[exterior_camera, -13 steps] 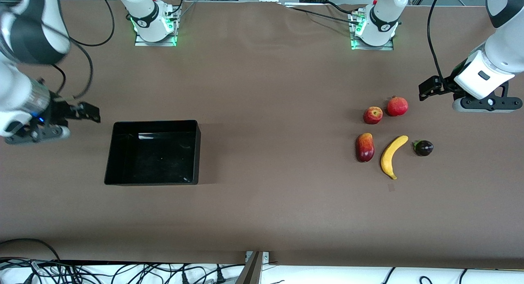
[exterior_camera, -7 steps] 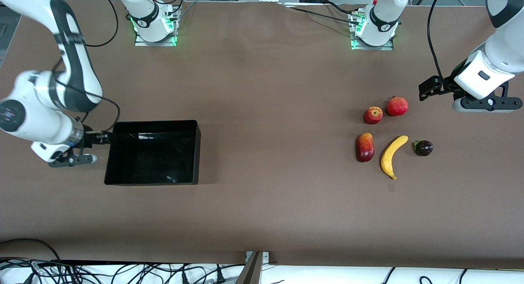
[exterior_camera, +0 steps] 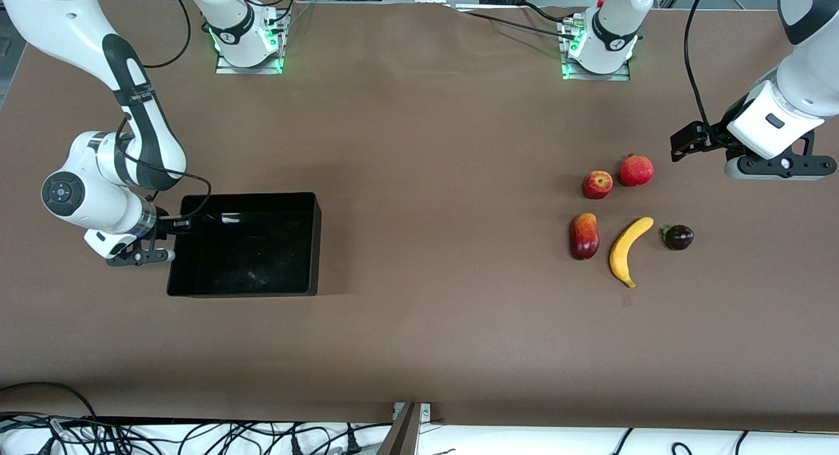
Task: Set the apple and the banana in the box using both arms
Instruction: 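Reach the right gripper to the black box rim and grasp it, then slide the black box toward the fruit with the right gripper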
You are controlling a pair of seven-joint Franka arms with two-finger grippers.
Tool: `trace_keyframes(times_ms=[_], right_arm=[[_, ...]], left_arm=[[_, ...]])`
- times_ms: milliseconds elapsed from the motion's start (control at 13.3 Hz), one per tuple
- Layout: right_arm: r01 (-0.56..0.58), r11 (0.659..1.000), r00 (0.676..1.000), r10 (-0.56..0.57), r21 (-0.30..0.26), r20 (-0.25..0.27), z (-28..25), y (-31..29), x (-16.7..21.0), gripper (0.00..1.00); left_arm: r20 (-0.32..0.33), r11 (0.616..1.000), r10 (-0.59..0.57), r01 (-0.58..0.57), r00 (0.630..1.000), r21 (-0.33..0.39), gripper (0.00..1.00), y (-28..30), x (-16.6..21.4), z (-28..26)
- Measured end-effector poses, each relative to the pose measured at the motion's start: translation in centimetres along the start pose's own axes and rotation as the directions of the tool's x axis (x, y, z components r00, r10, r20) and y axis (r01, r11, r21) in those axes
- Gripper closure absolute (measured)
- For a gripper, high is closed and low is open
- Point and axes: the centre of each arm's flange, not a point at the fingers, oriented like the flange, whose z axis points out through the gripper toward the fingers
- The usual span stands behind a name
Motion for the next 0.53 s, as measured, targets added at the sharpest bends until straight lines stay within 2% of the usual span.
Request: trace_keyframes(times_ms=[151, 301, 452, 527], right_arm=[[-0.001, 1.000, 1.000, 0.001, 0.001, 0.006, 0.25, 0.07, -0.19, 0.41], [-0.004, 1.000, 1.000, 0.004, 0.002, 0.009, 0.39, 0.26, -0.31, 0.59], [-0.005, 1.000, 1.000, 0.004, 0.003, 0.009, 0.39, 0.26, -0.31, 0.84], [-0.005, 1.000, 1.000, 0.005, 0.003, 0.008, 0.37, 0.27, -0.30, 0.93]], left_arm=[[0.000, 1.000, 0.000, 0.000, 1.000, 0.000, 0.00, 0.00, 0.00, 0.00], [0.000, 1.000, 0.000, 0.000, 1.000, 0.000, 0.00, 0.00, 0.00, 0.00], [0.000, 1.000, 0.000, 0.000, 1.000, 0.000, 0.00, 0.00, 0.00, 0.00], [0.000, 1.000, 0.000, 0.000, 1.000, 0.000, 0.00, 0.00, 0.00, 0.00]])
